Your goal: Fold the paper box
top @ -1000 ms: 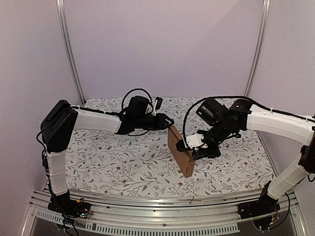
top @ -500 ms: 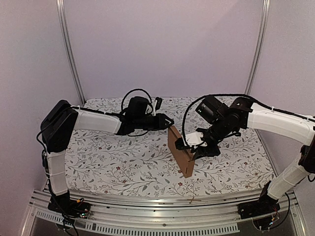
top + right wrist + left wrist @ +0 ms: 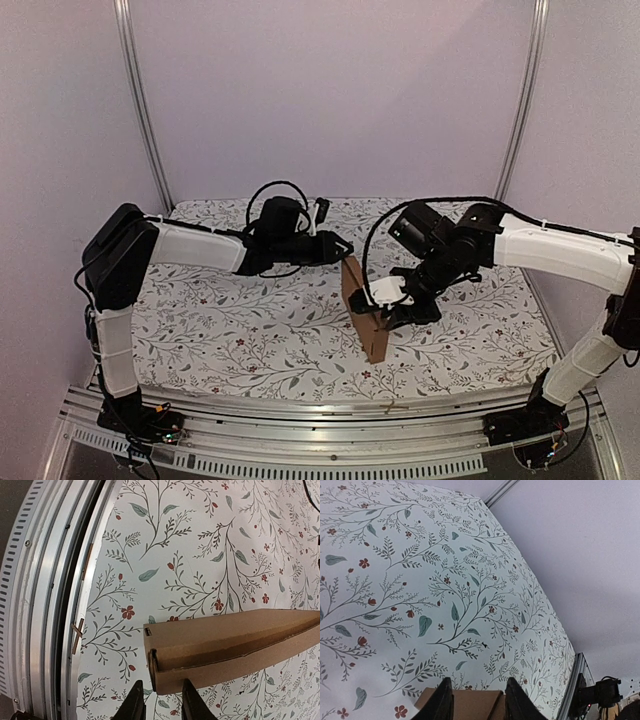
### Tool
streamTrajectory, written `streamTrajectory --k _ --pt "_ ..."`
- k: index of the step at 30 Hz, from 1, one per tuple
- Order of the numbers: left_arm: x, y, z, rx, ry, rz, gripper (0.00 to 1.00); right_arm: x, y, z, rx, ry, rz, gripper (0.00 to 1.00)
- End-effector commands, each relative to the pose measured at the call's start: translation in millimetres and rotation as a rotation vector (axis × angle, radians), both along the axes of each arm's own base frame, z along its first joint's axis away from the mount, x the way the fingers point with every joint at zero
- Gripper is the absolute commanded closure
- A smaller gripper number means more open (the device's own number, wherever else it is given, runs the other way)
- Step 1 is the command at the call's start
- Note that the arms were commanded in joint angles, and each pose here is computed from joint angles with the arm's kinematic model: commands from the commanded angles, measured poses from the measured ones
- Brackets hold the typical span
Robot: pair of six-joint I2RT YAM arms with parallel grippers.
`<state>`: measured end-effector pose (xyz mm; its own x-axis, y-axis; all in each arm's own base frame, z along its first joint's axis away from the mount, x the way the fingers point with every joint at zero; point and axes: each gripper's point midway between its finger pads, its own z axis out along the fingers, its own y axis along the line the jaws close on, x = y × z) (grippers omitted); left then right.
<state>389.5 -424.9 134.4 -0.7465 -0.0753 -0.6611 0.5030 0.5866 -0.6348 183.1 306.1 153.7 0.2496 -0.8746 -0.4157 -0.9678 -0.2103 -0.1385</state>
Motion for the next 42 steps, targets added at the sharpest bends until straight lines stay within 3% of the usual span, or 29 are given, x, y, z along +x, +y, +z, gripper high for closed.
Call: streamTrajectory --k 1,8,18,32,42 --pt "-8.5 18.1 -52.9 0.102 0.108 0.015 0.64 -2.4 -1.0 -29.3 -0.058 0.031 0.019 0.77" --pt "-10.6 20.5 -57.1 0.099 0.116 0.018 0.65 -1.8 3.2 -36.7 -0.073 0.051 0.009 0.79" --pt "-9.0 18.0 -55.5 0.074 0.105 0.018 0.65 -15.7 11.0 36.8 0.097 0.055 0.011 0.76" --pt "-12.2 21.0 -59.9 0.081 0.117 0.015 0.65 4.8 47.1 20.9 0.133 0.082 -0.004 0.86" --pt "-13.0 21.2 -59.9 0.083 0.115 0.012 0.65 3.9 29.1 -60.2 -0.062 0.157 0.006 0.88"
